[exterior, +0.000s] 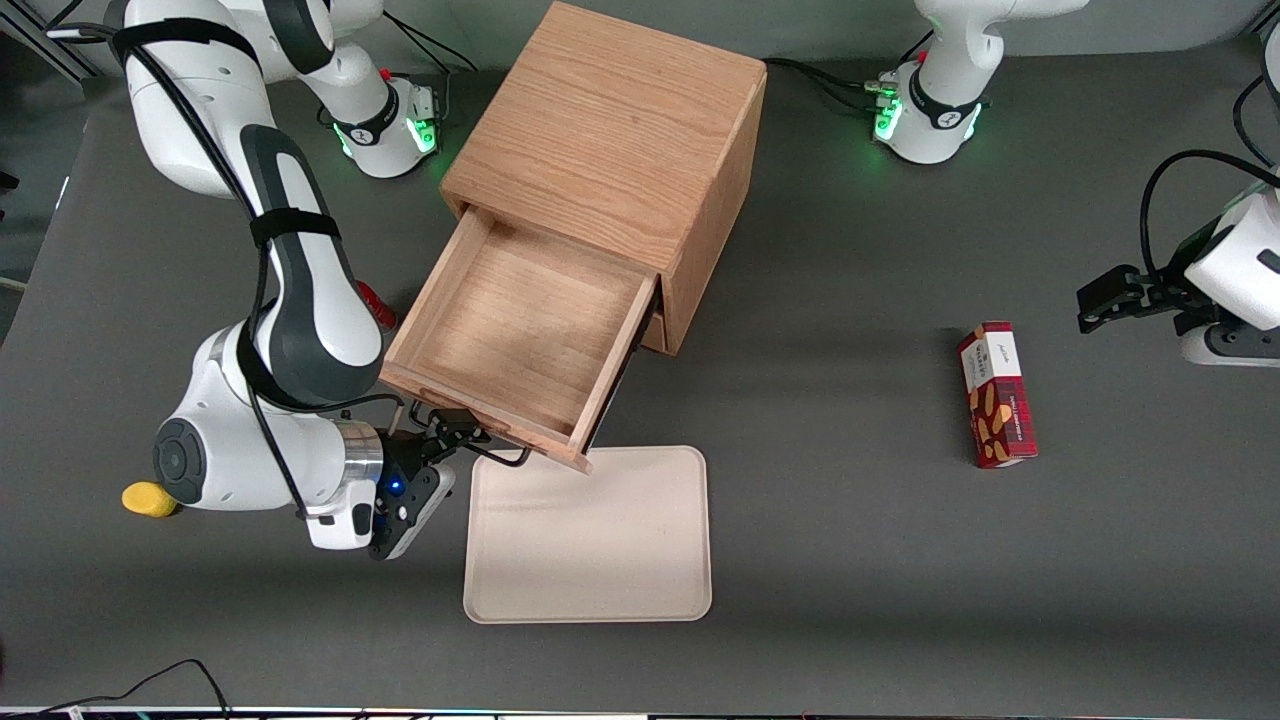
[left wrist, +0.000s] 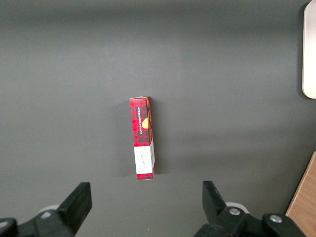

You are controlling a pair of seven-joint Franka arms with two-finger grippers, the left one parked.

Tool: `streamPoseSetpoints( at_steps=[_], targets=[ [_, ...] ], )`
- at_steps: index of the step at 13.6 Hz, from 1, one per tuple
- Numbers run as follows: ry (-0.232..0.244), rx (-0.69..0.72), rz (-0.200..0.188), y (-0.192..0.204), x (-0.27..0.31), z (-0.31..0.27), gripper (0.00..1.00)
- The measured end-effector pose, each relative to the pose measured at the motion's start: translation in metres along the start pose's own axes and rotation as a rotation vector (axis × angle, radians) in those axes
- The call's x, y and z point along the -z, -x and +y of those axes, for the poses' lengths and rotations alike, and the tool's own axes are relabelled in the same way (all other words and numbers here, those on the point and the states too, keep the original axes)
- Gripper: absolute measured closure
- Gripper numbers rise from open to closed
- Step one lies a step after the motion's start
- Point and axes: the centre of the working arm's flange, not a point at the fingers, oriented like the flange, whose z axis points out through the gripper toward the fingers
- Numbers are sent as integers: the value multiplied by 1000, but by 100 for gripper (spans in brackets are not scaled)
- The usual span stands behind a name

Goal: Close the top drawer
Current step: 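Lower the right gripper against the drawer front beside the black handle, then push the drawer front with the right gripper into the cabinet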

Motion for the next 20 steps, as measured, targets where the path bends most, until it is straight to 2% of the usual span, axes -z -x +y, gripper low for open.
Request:
streamPoseSetpoints(
  at_steps=[4,9,20],
  targets=[
    [3,7,-7,2,0,-1,0],
    [89,112,-63,2,6,-3,0],
    [58,126,-67,-4,-1,-27,0]
  ],
)
